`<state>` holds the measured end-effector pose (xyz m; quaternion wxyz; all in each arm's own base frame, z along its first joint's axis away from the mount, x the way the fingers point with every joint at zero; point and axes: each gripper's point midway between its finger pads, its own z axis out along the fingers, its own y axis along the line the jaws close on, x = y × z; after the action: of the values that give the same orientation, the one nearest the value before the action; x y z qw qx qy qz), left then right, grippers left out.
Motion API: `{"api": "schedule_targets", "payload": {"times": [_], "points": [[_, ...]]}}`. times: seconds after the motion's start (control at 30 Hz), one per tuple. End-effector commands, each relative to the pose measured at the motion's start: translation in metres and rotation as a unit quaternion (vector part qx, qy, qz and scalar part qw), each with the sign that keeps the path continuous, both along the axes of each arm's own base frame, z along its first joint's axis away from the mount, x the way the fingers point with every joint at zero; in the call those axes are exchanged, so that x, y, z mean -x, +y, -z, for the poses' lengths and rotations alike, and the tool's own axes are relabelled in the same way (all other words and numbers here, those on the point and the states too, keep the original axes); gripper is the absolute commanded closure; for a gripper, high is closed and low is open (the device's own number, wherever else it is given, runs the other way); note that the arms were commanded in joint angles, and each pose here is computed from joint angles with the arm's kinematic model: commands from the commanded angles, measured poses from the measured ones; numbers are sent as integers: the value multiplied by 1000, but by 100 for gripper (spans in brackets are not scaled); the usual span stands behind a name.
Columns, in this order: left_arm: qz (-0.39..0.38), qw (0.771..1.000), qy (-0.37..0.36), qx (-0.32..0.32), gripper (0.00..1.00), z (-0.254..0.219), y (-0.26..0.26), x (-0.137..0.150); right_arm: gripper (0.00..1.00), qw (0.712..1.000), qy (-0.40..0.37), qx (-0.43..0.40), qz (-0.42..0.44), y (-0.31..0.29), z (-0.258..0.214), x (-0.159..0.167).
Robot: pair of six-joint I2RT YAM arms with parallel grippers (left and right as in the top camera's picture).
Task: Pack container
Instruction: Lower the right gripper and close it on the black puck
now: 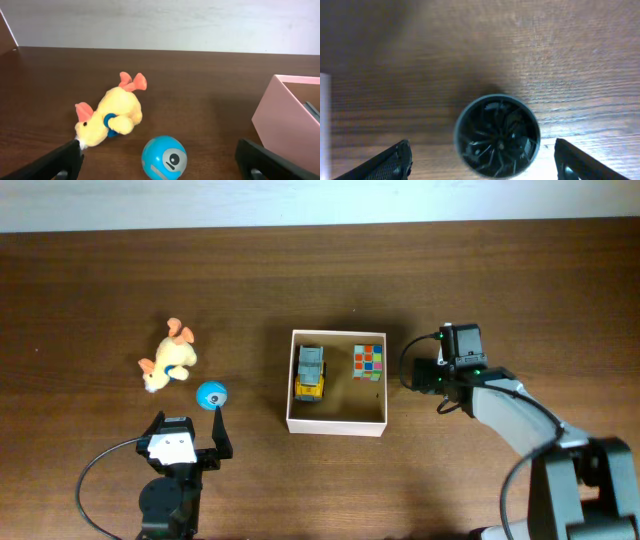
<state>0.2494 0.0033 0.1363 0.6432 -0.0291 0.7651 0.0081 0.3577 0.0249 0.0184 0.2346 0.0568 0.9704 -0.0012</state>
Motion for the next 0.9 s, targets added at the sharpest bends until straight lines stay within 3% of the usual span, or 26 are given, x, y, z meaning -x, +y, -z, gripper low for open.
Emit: {"api": "schedule_targets", "payload": {"times": [0.0,0.23,0.47,0.87], "points": [[3,1000,0,-9,1,1,0,0,15,1000,23,-6,1,-4,19,3],[3,1000,0,-9,1,1,0,0,16,1000,24,-6,4,-5,22,3],[3,1000,0,-9,1,1,0,0,29,1000,16,-5,6,-6,20,-1],[3,1000,0,-9,1,1,0,0,30,1000,-5,15,17,-13,16,-9]]}}
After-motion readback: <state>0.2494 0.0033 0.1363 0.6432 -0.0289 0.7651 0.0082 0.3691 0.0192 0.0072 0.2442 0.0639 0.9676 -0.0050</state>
